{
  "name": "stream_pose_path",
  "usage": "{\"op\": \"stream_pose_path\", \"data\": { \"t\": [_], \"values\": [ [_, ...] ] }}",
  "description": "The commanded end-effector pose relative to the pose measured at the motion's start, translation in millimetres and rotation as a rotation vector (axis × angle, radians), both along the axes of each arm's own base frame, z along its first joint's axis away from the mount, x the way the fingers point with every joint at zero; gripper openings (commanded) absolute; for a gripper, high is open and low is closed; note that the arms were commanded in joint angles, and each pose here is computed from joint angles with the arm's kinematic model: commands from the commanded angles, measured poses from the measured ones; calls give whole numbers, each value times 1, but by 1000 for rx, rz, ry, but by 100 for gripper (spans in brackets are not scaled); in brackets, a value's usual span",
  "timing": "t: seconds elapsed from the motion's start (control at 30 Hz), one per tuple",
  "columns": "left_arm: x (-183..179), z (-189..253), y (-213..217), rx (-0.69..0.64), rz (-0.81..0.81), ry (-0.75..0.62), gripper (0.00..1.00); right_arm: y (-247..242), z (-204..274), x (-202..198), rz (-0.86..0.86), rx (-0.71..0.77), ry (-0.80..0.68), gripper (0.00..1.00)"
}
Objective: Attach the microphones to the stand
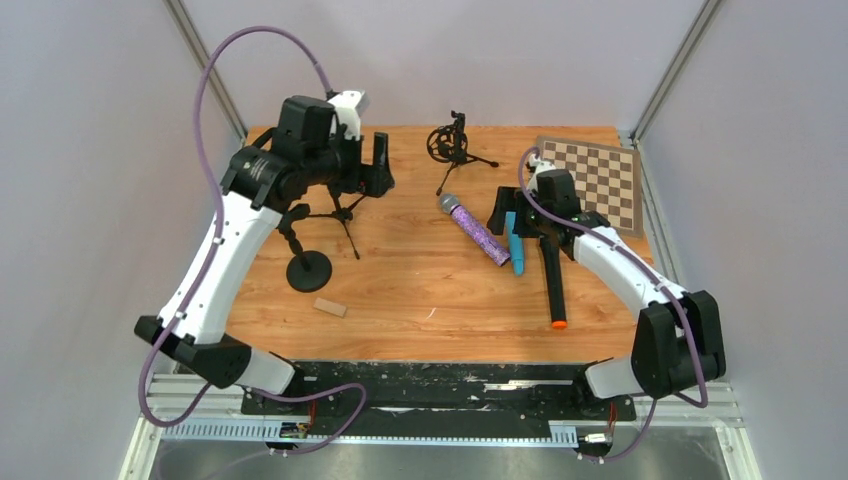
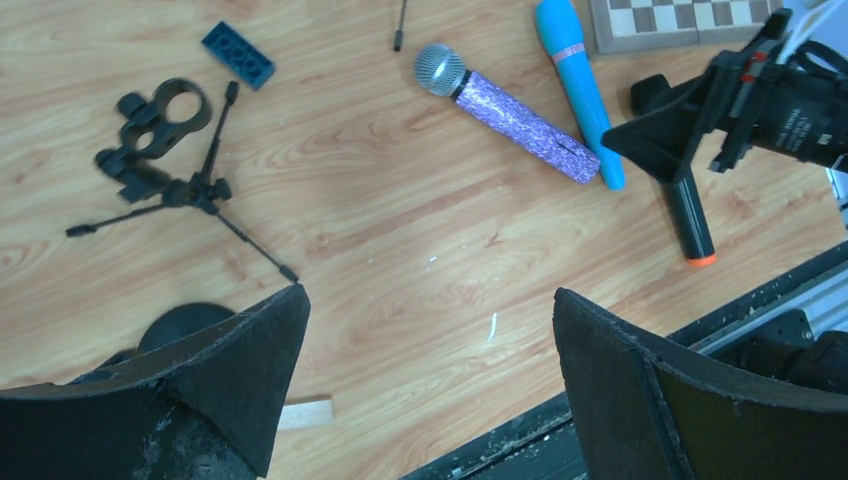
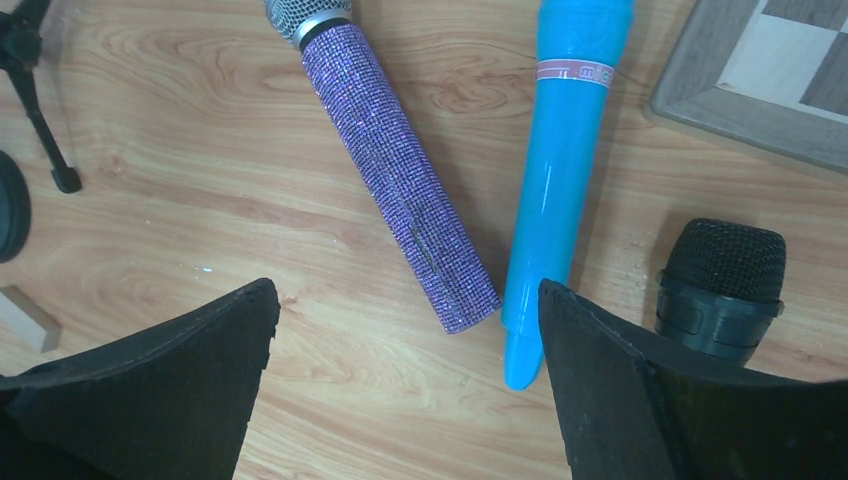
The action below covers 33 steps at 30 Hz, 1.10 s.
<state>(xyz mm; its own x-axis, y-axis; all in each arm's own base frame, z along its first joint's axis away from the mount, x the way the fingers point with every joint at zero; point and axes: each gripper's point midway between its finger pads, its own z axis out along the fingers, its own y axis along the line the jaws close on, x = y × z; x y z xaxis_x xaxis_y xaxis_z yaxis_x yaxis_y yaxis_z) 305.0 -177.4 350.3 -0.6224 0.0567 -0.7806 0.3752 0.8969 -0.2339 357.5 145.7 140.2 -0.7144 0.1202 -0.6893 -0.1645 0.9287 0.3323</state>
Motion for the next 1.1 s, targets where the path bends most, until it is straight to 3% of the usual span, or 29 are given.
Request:
{"op": "stream_pose_path", "data": {
  "t": [0.0,0.13,0.3,0.63,1.07],
  "values": [
    [-4,5,-28,58,-87,12,100,0,3,8,-1,-108,-22,100],
    [-6,5,-45,75,-138,3,100,10,-6,7,30,-146,-10,100],
    [-9,-17,-36,92,-112,-13,100,21,-19,9,57,-218,5,100],
    [-23,-17,-19,15,-105,-248,100,39,-28,31,77,-356,-5,100],
    [-31,-82,-39,-101,-96,-94,100,62,-76,38,142,-398,86,100]
  ]
}}
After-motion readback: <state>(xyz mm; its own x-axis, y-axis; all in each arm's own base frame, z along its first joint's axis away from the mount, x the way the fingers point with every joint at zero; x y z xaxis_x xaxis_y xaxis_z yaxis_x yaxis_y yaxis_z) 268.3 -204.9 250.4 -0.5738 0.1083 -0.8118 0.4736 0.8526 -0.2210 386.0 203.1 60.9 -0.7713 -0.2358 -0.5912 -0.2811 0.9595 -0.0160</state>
